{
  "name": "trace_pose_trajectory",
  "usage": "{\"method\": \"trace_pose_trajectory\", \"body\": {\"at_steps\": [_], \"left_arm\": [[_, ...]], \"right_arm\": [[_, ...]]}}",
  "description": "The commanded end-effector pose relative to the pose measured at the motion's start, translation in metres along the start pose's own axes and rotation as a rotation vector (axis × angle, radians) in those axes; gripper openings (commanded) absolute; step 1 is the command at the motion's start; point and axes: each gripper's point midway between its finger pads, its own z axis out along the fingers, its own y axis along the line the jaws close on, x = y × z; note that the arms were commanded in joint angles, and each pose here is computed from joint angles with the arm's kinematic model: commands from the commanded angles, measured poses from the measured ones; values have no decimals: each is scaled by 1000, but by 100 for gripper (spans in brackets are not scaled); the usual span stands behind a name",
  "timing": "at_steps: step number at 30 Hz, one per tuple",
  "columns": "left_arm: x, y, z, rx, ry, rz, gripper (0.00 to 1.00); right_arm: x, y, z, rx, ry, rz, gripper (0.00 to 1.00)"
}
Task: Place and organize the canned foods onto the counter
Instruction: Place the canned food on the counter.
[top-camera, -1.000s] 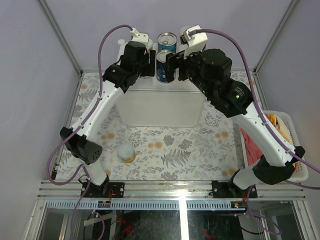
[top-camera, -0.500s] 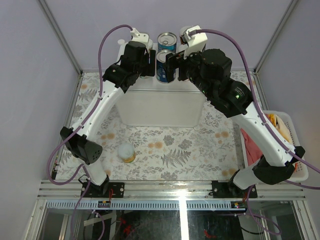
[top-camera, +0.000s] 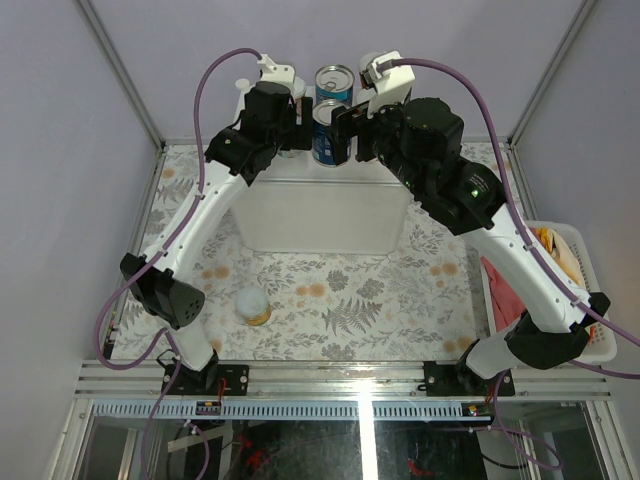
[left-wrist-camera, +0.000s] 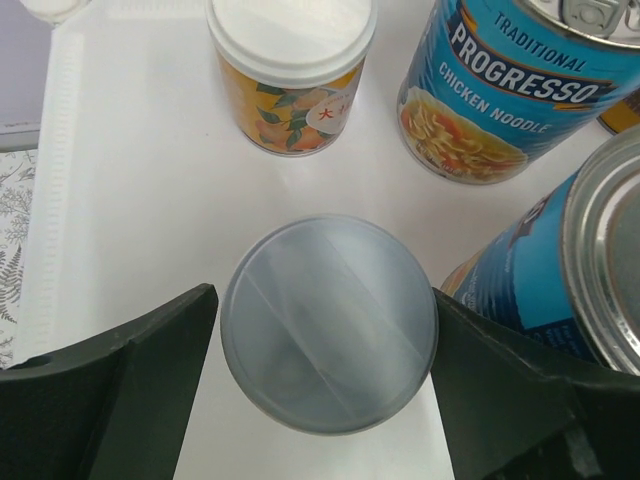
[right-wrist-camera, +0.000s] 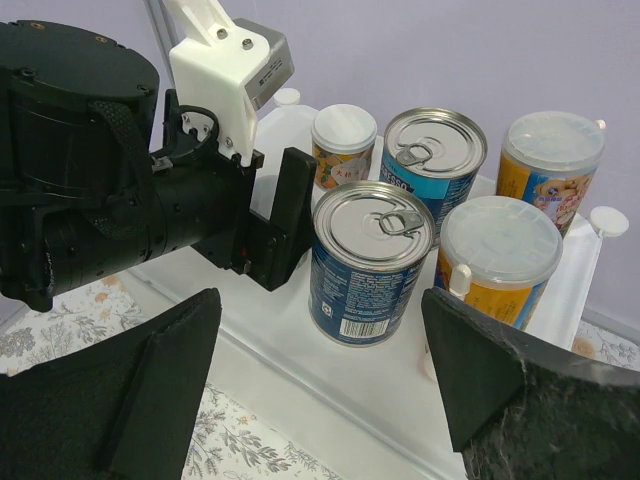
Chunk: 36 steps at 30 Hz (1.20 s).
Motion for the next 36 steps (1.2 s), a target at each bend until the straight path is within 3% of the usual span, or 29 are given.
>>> {"method": "trace_pose_trajectory", "body": {"at_steps": [1, 36], "left_arm": [[-26, 6, -7, -21, -90, -37, 83], [-85, 17, -76, 8, -281, -158, 86]], "right_arm": [[-25, -5, -11, -2, -80, 24, 89], [-34, -4, -14, -13, -97, 21, 89]]}}
